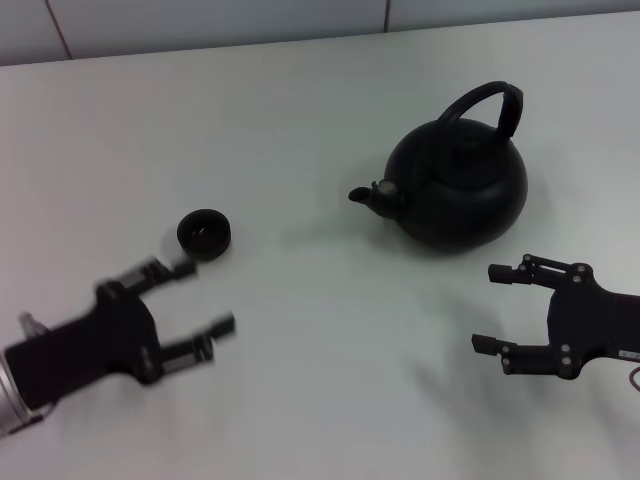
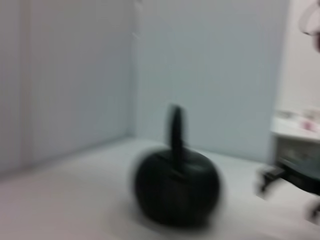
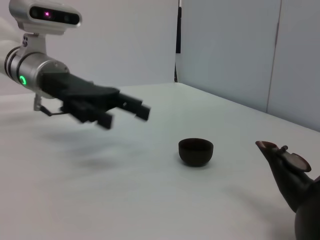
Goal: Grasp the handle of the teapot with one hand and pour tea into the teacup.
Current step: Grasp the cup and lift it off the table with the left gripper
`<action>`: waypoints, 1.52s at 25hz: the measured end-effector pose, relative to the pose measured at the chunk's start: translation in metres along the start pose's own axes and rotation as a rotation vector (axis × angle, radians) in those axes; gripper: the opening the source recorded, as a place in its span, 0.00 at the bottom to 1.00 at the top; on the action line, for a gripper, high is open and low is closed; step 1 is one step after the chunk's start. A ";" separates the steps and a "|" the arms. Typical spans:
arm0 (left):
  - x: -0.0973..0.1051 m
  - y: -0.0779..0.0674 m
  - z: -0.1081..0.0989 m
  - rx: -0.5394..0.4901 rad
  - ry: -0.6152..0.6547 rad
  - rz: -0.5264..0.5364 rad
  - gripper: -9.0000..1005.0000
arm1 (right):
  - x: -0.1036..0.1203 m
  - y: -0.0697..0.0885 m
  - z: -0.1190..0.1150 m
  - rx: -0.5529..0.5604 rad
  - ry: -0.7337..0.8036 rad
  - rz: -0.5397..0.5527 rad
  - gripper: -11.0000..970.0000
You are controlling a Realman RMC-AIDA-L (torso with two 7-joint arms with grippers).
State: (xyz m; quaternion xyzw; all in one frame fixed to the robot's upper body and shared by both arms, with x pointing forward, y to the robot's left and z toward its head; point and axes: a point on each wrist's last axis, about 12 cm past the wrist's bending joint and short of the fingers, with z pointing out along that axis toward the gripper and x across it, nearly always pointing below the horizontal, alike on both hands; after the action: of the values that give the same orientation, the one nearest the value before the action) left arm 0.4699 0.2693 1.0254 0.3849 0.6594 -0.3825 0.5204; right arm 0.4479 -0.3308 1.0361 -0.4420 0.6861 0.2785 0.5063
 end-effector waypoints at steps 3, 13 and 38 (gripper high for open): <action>0.000 0.002 -0.001 -0.042 -0.027 0.016 0.84 | 0.000 0.000 0.003 0.000 -0.006 0.004 0.85; 0.010 0.007 -0.009 -0.377 -0.153 0.124 0.84 | -0.004 -0.005 0.007 -0.002 -0.010 -0.009 0.85; 0.023 0.021 0.017 -0.348 0.065 0.128 0.82 | -0.006 -0.007 0.009 -0.001 -0.010 -0.010 0.85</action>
State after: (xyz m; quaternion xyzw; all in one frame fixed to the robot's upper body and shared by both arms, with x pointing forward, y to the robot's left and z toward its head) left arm 0.4920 0.2654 0.9977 0.3421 0.7064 -0.2160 0.5807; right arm 0.4593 -0.3246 1.0386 -0.4444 0.6811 0.2786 0.5109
